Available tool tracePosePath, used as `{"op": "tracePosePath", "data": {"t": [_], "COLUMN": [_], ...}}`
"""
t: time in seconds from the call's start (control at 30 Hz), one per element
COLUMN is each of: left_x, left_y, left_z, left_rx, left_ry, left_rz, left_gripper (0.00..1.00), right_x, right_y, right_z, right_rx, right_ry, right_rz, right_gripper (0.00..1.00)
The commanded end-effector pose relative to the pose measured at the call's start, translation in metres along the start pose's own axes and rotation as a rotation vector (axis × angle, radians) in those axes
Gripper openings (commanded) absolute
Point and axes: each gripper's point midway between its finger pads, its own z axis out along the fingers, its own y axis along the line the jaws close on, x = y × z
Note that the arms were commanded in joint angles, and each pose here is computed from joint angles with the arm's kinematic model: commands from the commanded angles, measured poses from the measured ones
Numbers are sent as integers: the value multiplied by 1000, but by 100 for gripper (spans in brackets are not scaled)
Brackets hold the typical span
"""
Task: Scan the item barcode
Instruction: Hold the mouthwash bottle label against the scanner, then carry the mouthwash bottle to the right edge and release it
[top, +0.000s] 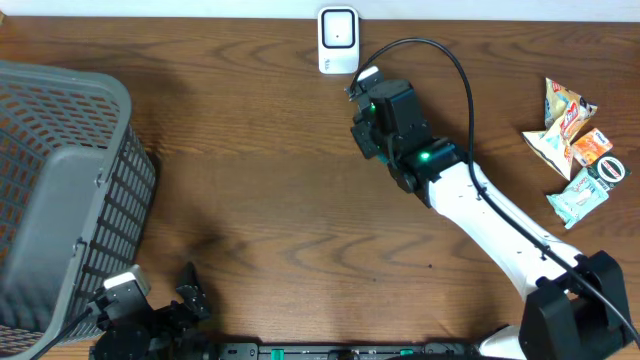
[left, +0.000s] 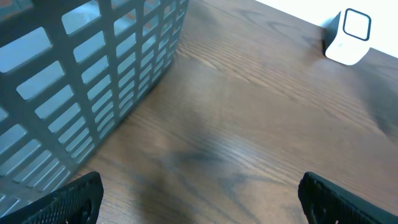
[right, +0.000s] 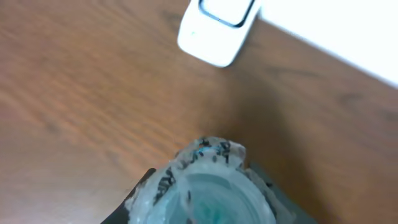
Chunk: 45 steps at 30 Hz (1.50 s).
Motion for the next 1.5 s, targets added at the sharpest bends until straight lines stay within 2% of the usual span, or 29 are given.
{"op": "tracePosePath", "data": {"t": [0.0, 0.17, 0.43, 0.57, 0.7, 0.93, 1.17, 1.47], "left_x": [-2, -2, -2, -2, -2, -2, -2, -2], "left_y": [-1, -1, -1, -1, -1, -1, -1, -1], "left_z": [-2, -2, -2, -2, -2, -2, -2, -2], "left_rx": [10, 10, 10, 10, 10, 10, 10, 10], "left_ry": [-11, -12, -12, -11, -11, -11, -11, -11], "left_rz": [16, 16, 16, 16, 16, 16, 16, 16], "left_gripper": [99, 99, 99, 99, 99, 99, 99, 99], "right_x": [-42, -73, -125, -155, -163, -164, -140, -38], "right_y": [-29, -41, -35, -42, -46, -38, -85, -192], "right_z": [2, 29, 113, 139, 157, 159, 134, 119], "right_rx": [178, 285, 460, 623, 761, 771, 903, 942], "right_ry": [-59, -63, -69, -126, -108, -113, 55, 435], "right_rz": [-82, -129, -265, -332, -475, -506, -411, -294], "right_gripper": [9, 8, 9, 9, 11, 13, 8, 8]}}
